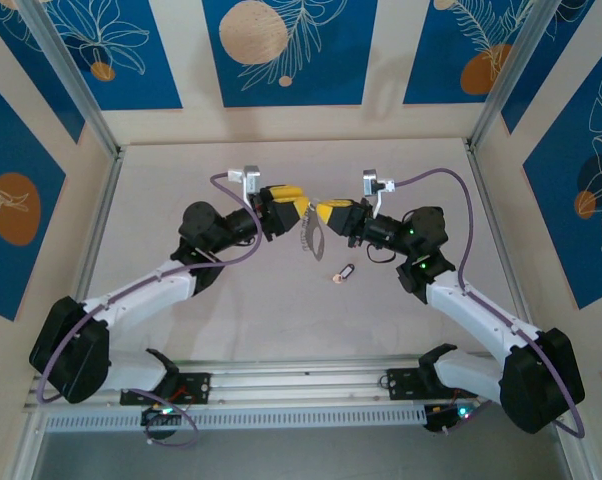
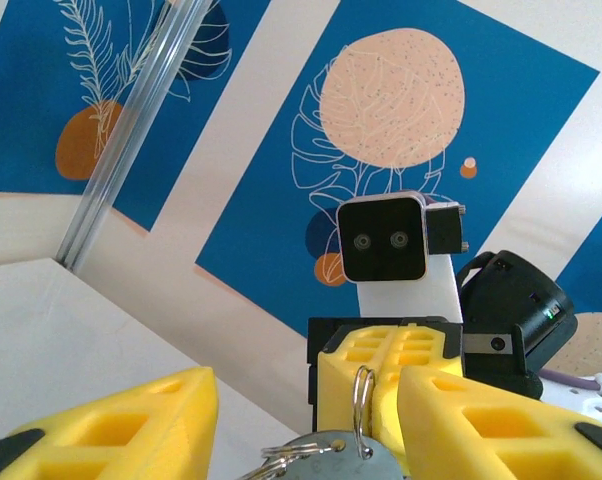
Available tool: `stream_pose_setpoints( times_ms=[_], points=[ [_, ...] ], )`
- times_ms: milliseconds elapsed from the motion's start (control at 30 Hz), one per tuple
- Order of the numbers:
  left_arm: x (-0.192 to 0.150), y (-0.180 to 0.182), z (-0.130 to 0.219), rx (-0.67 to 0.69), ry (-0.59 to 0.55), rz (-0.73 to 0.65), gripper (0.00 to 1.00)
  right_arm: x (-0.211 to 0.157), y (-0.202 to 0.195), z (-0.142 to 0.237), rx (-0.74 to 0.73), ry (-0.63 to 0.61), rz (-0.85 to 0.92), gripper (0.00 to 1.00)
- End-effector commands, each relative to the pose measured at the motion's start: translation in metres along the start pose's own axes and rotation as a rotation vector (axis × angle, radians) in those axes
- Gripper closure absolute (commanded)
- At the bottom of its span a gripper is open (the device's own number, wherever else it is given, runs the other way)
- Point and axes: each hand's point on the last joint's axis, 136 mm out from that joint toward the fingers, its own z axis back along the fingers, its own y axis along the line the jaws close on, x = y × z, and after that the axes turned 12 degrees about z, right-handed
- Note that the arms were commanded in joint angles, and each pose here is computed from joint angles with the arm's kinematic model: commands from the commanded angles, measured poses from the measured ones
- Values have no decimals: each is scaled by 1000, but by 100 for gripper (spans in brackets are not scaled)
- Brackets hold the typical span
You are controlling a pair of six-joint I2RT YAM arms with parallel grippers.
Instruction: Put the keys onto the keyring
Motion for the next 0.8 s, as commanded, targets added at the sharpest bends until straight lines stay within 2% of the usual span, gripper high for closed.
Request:
stream_pose_setpoints(
  times_ms=[0,500,600,767],
  points=[
    [6,-16,-1,-66,-19,-15,53,12,7,-1,4,-48,32,100],
    [-1,-20,-9,-116,24,0,66,10,2,-6,7,-38,23,100],
    [-2,-21,-10,-120,29,1,72,10,2,-6,8,-34,21,100],
    [-2,-24,-12,-133,38,-2,90,9,1,-7,6,-31,20,100]
  ],
)
